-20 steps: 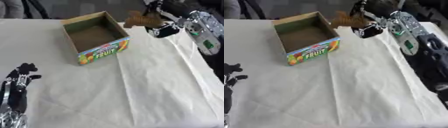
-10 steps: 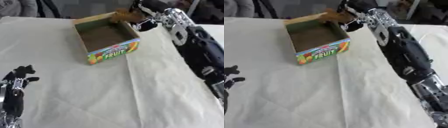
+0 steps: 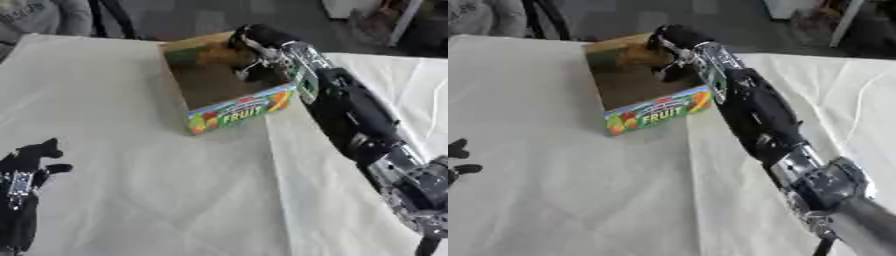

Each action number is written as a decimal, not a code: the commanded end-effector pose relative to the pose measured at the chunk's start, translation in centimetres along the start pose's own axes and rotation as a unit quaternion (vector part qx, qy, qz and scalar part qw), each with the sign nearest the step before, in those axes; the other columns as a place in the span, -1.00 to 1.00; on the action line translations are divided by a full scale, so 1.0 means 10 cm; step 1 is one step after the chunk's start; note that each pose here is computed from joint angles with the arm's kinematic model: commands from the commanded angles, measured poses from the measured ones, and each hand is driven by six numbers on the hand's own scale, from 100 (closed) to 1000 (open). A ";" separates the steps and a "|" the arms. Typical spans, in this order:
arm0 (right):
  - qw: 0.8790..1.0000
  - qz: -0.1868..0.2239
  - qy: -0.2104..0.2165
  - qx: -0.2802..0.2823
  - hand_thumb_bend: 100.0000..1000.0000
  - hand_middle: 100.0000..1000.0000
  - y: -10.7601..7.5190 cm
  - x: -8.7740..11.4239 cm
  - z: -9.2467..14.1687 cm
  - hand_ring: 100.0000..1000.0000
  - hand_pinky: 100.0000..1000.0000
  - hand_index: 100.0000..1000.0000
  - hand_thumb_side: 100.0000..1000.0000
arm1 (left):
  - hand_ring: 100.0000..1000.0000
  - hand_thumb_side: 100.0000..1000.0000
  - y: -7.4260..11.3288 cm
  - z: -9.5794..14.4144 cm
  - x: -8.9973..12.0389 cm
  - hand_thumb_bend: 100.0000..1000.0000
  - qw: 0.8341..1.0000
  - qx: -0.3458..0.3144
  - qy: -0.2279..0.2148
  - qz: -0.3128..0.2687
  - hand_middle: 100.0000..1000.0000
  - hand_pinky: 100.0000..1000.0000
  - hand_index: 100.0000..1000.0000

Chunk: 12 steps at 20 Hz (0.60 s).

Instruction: Pick up objects on the table and place them in the box.

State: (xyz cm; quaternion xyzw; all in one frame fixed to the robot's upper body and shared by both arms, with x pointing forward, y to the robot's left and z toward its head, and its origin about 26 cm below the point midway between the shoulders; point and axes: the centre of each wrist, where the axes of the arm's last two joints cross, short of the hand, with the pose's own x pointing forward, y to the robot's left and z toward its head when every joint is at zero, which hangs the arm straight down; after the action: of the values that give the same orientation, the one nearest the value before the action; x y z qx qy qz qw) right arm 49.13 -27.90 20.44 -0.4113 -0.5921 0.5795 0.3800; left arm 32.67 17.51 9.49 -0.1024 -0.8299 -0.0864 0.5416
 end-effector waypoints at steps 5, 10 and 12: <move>0.999 -0.021 -0.002 0.031 -1.00 0.22 0.05 0.03 -0.06 0.03 -0.16 0.52 -0.76 | 0.73 0.25 -0.07 -0.08 0.13 0.02 1.000 -0.018 -0.025 0.008 -0.04 0.15 0.17; 0.998 -0.039 -0.015 0.054 -1.00 0.32 0.09 0.08 -0.09 0.09 -0.12 0.60 -0.62 | 0.73 0.25 -0.08 -0.09 0.14 0.03 0.999 -0.019 -0.026 0.009 -0.04 0.15 0.17; 0.997 -0.050 -0.022 0.061 -1.00 0.44 0.06 0.10 -0.10 0.20 -0.06 0.68 -0.34 | 0.73 0.25 -0.08 -0.09 0.14 0.04 0.999 -0.019 -0.026 0.009 -0.04 0.15 0.17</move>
State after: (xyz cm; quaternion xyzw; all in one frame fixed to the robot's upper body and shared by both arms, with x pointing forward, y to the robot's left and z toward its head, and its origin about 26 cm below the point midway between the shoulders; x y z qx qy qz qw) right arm 49.57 -26.47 17.86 -0.3400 -0.5708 0.6117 0.4293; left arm 32.74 16.96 10.06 -0.1136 -0.8328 -0.0947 0.5335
